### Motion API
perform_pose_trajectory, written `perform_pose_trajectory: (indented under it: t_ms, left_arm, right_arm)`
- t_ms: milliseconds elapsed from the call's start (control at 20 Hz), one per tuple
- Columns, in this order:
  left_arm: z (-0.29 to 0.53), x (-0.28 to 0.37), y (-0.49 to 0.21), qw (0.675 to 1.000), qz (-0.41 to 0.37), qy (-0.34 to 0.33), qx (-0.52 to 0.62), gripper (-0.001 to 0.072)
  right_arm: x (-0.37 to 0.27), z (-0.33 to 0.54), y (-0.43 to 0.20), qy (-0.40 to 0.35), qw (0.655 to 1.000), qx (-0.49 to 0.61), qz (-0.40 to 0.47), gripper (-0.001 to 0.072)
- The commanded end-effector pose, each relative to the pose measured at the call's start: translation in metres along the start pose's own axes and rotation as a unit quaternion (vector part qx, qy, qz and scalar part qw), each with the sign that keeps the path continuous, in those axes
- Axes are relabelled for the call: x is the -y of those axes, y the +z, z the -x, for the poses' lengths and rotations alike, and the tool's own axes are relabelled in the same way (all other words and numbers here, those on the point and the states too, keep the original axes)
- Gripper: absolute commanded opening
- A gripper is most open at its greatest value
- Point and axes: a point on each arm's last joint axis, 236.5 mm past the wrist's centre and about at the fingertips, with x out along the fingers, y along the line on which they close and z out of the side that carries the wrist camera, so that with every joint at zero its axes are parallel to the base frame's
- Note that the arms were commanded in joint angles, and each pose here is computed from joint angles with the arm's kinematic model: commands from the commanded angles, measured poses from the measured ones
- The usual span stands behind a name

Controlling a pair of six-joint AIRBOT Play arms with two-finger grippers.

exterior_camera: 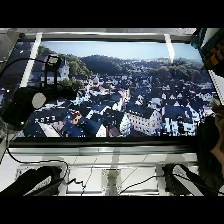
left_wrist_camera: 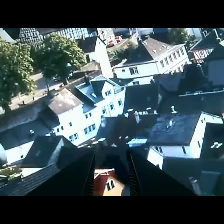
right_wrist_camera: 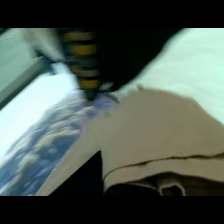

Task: Fold the clothes and pants, and hang the long-sleeved shirts on hangers.

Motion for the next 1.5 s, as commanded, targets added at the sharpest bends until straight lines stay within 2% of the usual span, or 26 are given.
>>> perform_pose_trajectory:
  t_ms: [0,100,200,400,450,500,550,600,650,900,1150,1200,1300,1350,1450]
  left_arm:
    - [0.0,0.001,0.0,1.0,0.002,-0.002,-0.001,0.0224]
    - [0.0,0.001,0.0,1.0,0.002,-0.002,-0.001,0.0224]
    - [0.0,0.001,0.0,1.0,0.002,-0.002,0.0,0.0224]
    - [0.0,0.001,0.0,1.0,0.002,-0.002,0.0,0.0223]
    - [0.0,0.001,0.0,1.0,0.002,-0.002,0.0,0.0224]
    - [0.0,0.001,0.0,1.0,0.002,-0.002,0.0,0.0224]
    - [0.0,0.001,0.0,1.0,0.002,-0.002,0.0,0.0224]
    - [0.0,0.001,0.0,1.0,0.002,-0.002,0.0,0.0224]
    - [0.0,0.001,0.0,1.0,0.002,-0.002,0.0,0.0224]
    - [0.0,0.001,0.0,1.0,0.002,-0.002,0.0,0.0224]
    - [0.0,0.001,0.0,1.0,0.002,-0.002,0.0,0.0224]
    - [0.0,0.001,0.0,1.0,0.002,-0.002,0.0,0.0224]
    - [0.0,0.001,0.0,1.0,0.002,-0.002,0.0,0.0223]
    - [0.0,0.001,0.0,1.0,0.002,-0.002,0.0,0.0223]
    - [0.0,0.001,0.0,1.0,0.002,-0.002,0.0,0.0224]
  right_arm:
    - [0.114,0.035,-0.003,-0.185,0.975,0.009,-0.127,0.0006]
    - [0.152,0.045,-0.03,-0.255,0.953,-0.036,-0.161,0.0006]
    - [0.169,0.05,-0.048,-0.288,0.941,-0.075,-0.16,0.0005]
    - [0.16,0.041,-0.059,-0.26,0.953,-0.124,-0.089,0.0007]
    - [0.159,0.041,-0.058,-0.258,0.954,-0.124,-0.089,0.0049]
    - [0.159,0.041,-0.059,-0.258,0.954,-0.124,-0.089,0.0201]
    - [0.159,0.041,-0.059,-0.258,0.954,-0.124,-0.091,0.0447]
    - [0.158,0.041,-0.059,-0.255,0.954,-0.125,-0.09,0.0638]
    - [0.157,0.04,-0.059,-0.253,0.955,-0.125,-0.09,0.0701]
    - [0.142,0.035,-0.062,-0.22,0.962,-0.133,-0.088,0.0699]
    - [0.1,0.016,-0.051,-0.125,0.98,-0.113,-0.109,0.0691]
    - [0.09,0.012,-0.044,-0.102,0.984,-0.102,-0.106,0.0664]
    - [0.061,0.003,-0.035,-0.036,0.991,-0.093,-0.089,0.0267]
    - [0.045,-0.001,-0.033,0.0,0.992,-0.093,-0.09,0.0169]
    - [0.002,-0.006,-0.033,0.093,0.986,-0.107,-0.087,0.0158]
